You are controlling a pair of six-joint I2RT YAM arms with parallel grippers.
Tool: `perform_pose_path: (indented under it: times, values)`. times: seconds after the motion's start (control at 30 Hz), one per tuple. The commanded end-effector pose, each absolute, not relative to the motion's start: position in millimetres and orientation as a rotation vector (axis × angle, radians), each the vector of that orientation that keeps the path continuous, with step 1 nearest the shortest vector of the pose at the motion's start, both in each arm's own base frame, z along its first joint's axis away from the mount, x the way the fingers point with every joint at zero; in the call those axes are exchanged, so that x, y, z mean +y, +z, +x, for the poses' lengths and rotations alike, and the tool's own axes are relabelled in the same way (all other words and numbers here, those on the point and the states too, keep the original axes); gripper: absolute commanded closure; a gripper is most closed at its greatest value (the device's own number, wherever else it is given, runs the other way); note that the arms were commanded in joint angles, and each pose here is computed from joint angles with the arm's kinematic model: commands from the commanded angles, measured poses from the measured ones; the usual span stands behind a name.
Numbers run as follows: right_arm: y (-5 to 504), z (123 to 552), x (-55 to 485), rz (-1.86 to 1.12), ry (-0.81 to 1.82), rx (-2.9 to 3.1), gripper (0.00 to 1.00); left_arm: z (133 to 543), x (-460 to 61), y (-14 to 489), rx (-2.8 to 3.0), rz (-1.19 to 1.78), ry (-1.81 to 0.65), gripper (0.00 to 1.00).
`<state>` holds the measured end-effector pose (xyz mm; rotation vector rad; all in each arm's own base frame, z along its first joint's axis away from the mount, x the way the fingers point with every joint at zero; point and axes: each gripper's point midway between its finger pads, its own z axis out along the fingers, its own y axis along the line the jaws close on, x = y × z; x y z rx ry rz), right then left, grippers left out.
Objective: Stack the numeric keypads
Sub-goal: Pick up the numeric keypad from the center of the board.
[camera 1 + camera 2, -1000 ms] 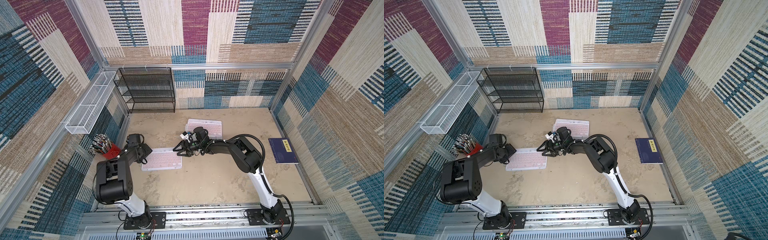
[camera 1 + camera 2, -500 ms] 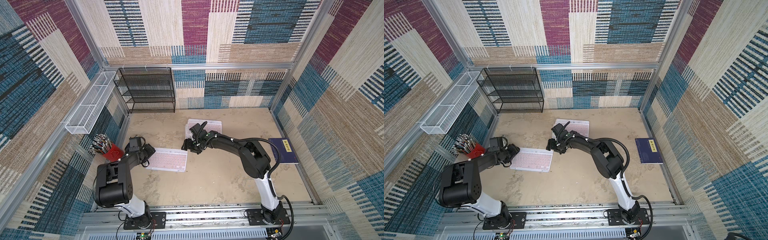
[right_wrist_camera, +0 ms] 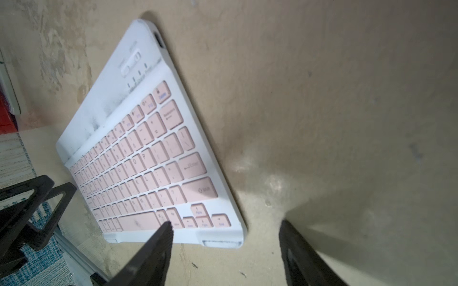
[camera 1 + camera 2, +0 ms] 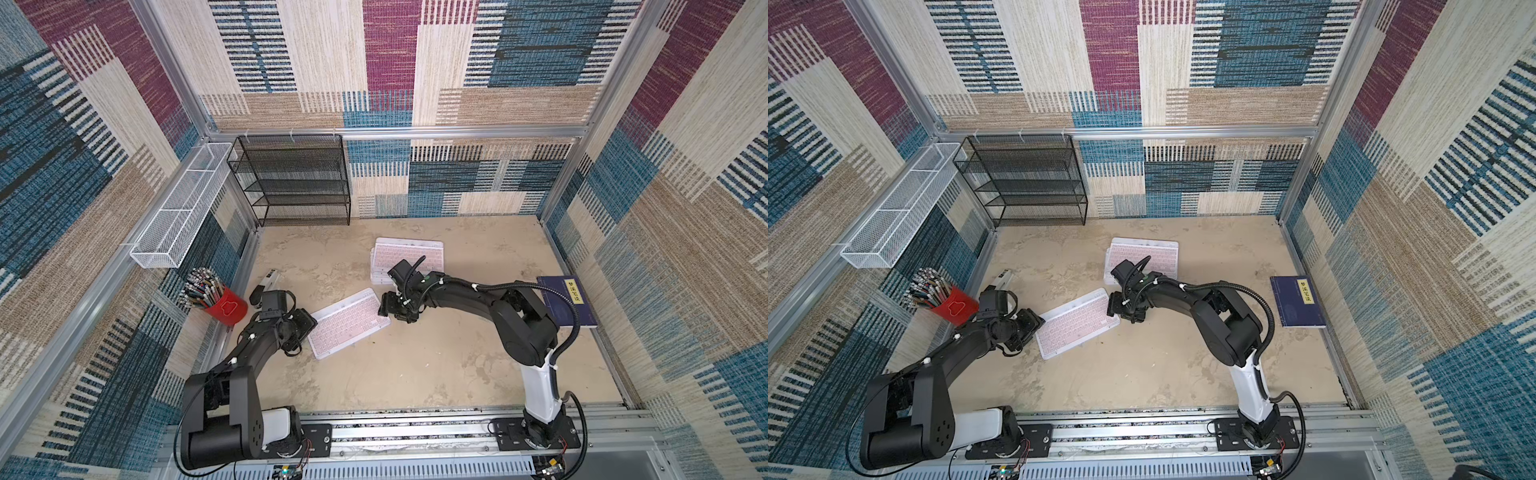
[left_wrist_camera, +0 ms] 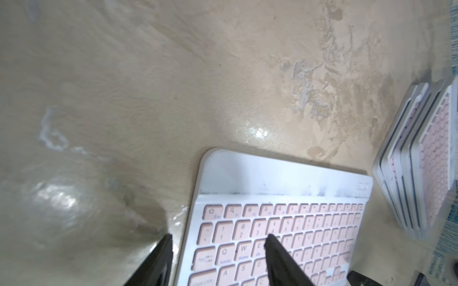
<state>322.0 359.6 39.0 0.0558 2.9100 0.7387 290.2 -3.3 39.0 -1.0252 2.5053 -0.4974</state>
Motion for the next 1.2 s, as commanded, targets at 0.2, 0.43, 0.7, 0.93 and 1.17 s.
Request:
perform_pose_path:
  times: [0.2, 0.43, 0.7, 0.93, 1.17]
  values:
    - [24, 313, 367, -0.048, 0.813, 2.928, 0.3, 295, 3, 27, 2.549, -1.041, -0.43, 0.38]
    - [17, 308, 368, -0.072, 0.93, 2.938, 0.31, 301, 2, 21, 2.565, -1.037, -0.439, 0.39]
    - [19, 307, 363, -0.076, 1.217, 2.879, 0.32, 300, -3, 14, 2.582, -1.027, -0.476, 0.53]
    - [29, 302, 380, -0.157, 1.432, 2.816, 0.33, 297, -9, 14, 2.585, -1.01, -0.501, 0.57]
    - [45, 302, 395, -0.185, 1.638, 2.745, 0.33, 296, -16, 9, 2.588, -1.002, -0.55, 0.62]
